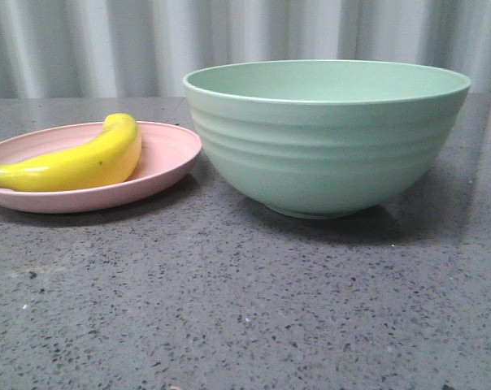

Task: Transfer banana from pink plate to green bowl

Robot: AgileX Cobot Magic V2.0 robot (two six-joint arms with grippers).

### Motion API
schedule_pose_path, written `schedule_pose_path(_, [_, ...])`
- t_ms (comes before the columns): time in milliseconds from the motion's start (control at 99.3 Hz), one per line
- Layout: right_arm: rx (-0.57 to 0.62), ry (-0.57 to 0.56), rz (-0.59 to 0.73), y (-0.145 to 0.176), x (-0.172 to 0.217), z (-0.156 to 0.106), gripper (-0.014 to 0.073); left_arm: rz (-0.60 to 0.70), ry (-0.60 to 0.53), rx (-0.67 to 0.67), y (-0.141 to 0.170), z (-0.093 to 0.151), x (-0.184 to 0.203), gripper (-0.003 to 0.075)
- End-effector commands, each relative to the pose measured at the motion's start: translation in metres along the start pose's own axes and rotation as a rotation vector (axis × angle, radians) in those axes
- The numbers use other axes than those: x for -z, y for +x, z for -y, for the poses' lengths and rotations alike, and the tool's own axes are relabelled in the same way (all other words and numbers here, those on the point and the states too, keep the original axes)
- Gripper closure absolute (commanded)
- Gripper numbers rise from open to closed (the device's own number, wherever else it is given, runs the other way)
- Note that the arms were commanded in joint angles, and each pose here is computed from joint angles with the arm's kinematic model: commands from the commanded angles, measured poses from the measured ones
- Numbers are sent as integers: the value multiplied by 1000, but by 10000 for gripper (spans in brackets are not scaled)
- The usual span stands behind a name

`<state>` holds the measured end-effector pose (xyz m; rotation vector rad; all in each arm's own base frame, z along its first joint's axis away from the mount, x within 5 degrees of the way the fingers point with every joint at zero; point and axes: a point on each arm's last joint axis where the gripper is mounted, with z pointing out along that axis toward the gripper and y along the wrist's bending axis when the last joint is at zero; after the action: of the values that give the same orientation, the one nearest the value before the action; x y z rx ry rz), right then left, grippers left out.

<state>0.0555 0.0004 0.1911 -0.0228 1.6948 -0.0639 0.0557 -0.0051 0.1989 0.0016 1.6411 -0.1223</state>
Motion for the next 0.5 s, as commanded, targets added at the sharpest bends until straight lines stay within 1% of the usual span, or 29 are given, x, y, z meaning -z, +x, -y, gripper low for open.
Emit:
schedule_pose_path(0, [5, 31, 84, -2, 1, 2, 666, 109, -1, 12, -7, 0, 2, 741])
schedule_pose_path(171, [5, 38, 104, -4, 1, 3, 666, 115, 1, 12, -7, 0, 2, 741])
schedule_pose_path(332, [2, 38, 107, -4, 1, 3, 666, 166, 0, 12, -12, 0, 2, 741])
schedule_pose_path(383, [-26, 34, 110, -5, 1, 3, 666, 192, 0, 12, -15, 0, 3, 741])
schedule_pose_path(433, [-80, 25, 120, -8, 2, 2, 666, 202, 1, 14, -18, 0, 4, 741])
schedule_pose_path(493, [-89, 13, 114, -11, 3, 1, 666, 197, 3, 29, -22, 0, 4, 741])
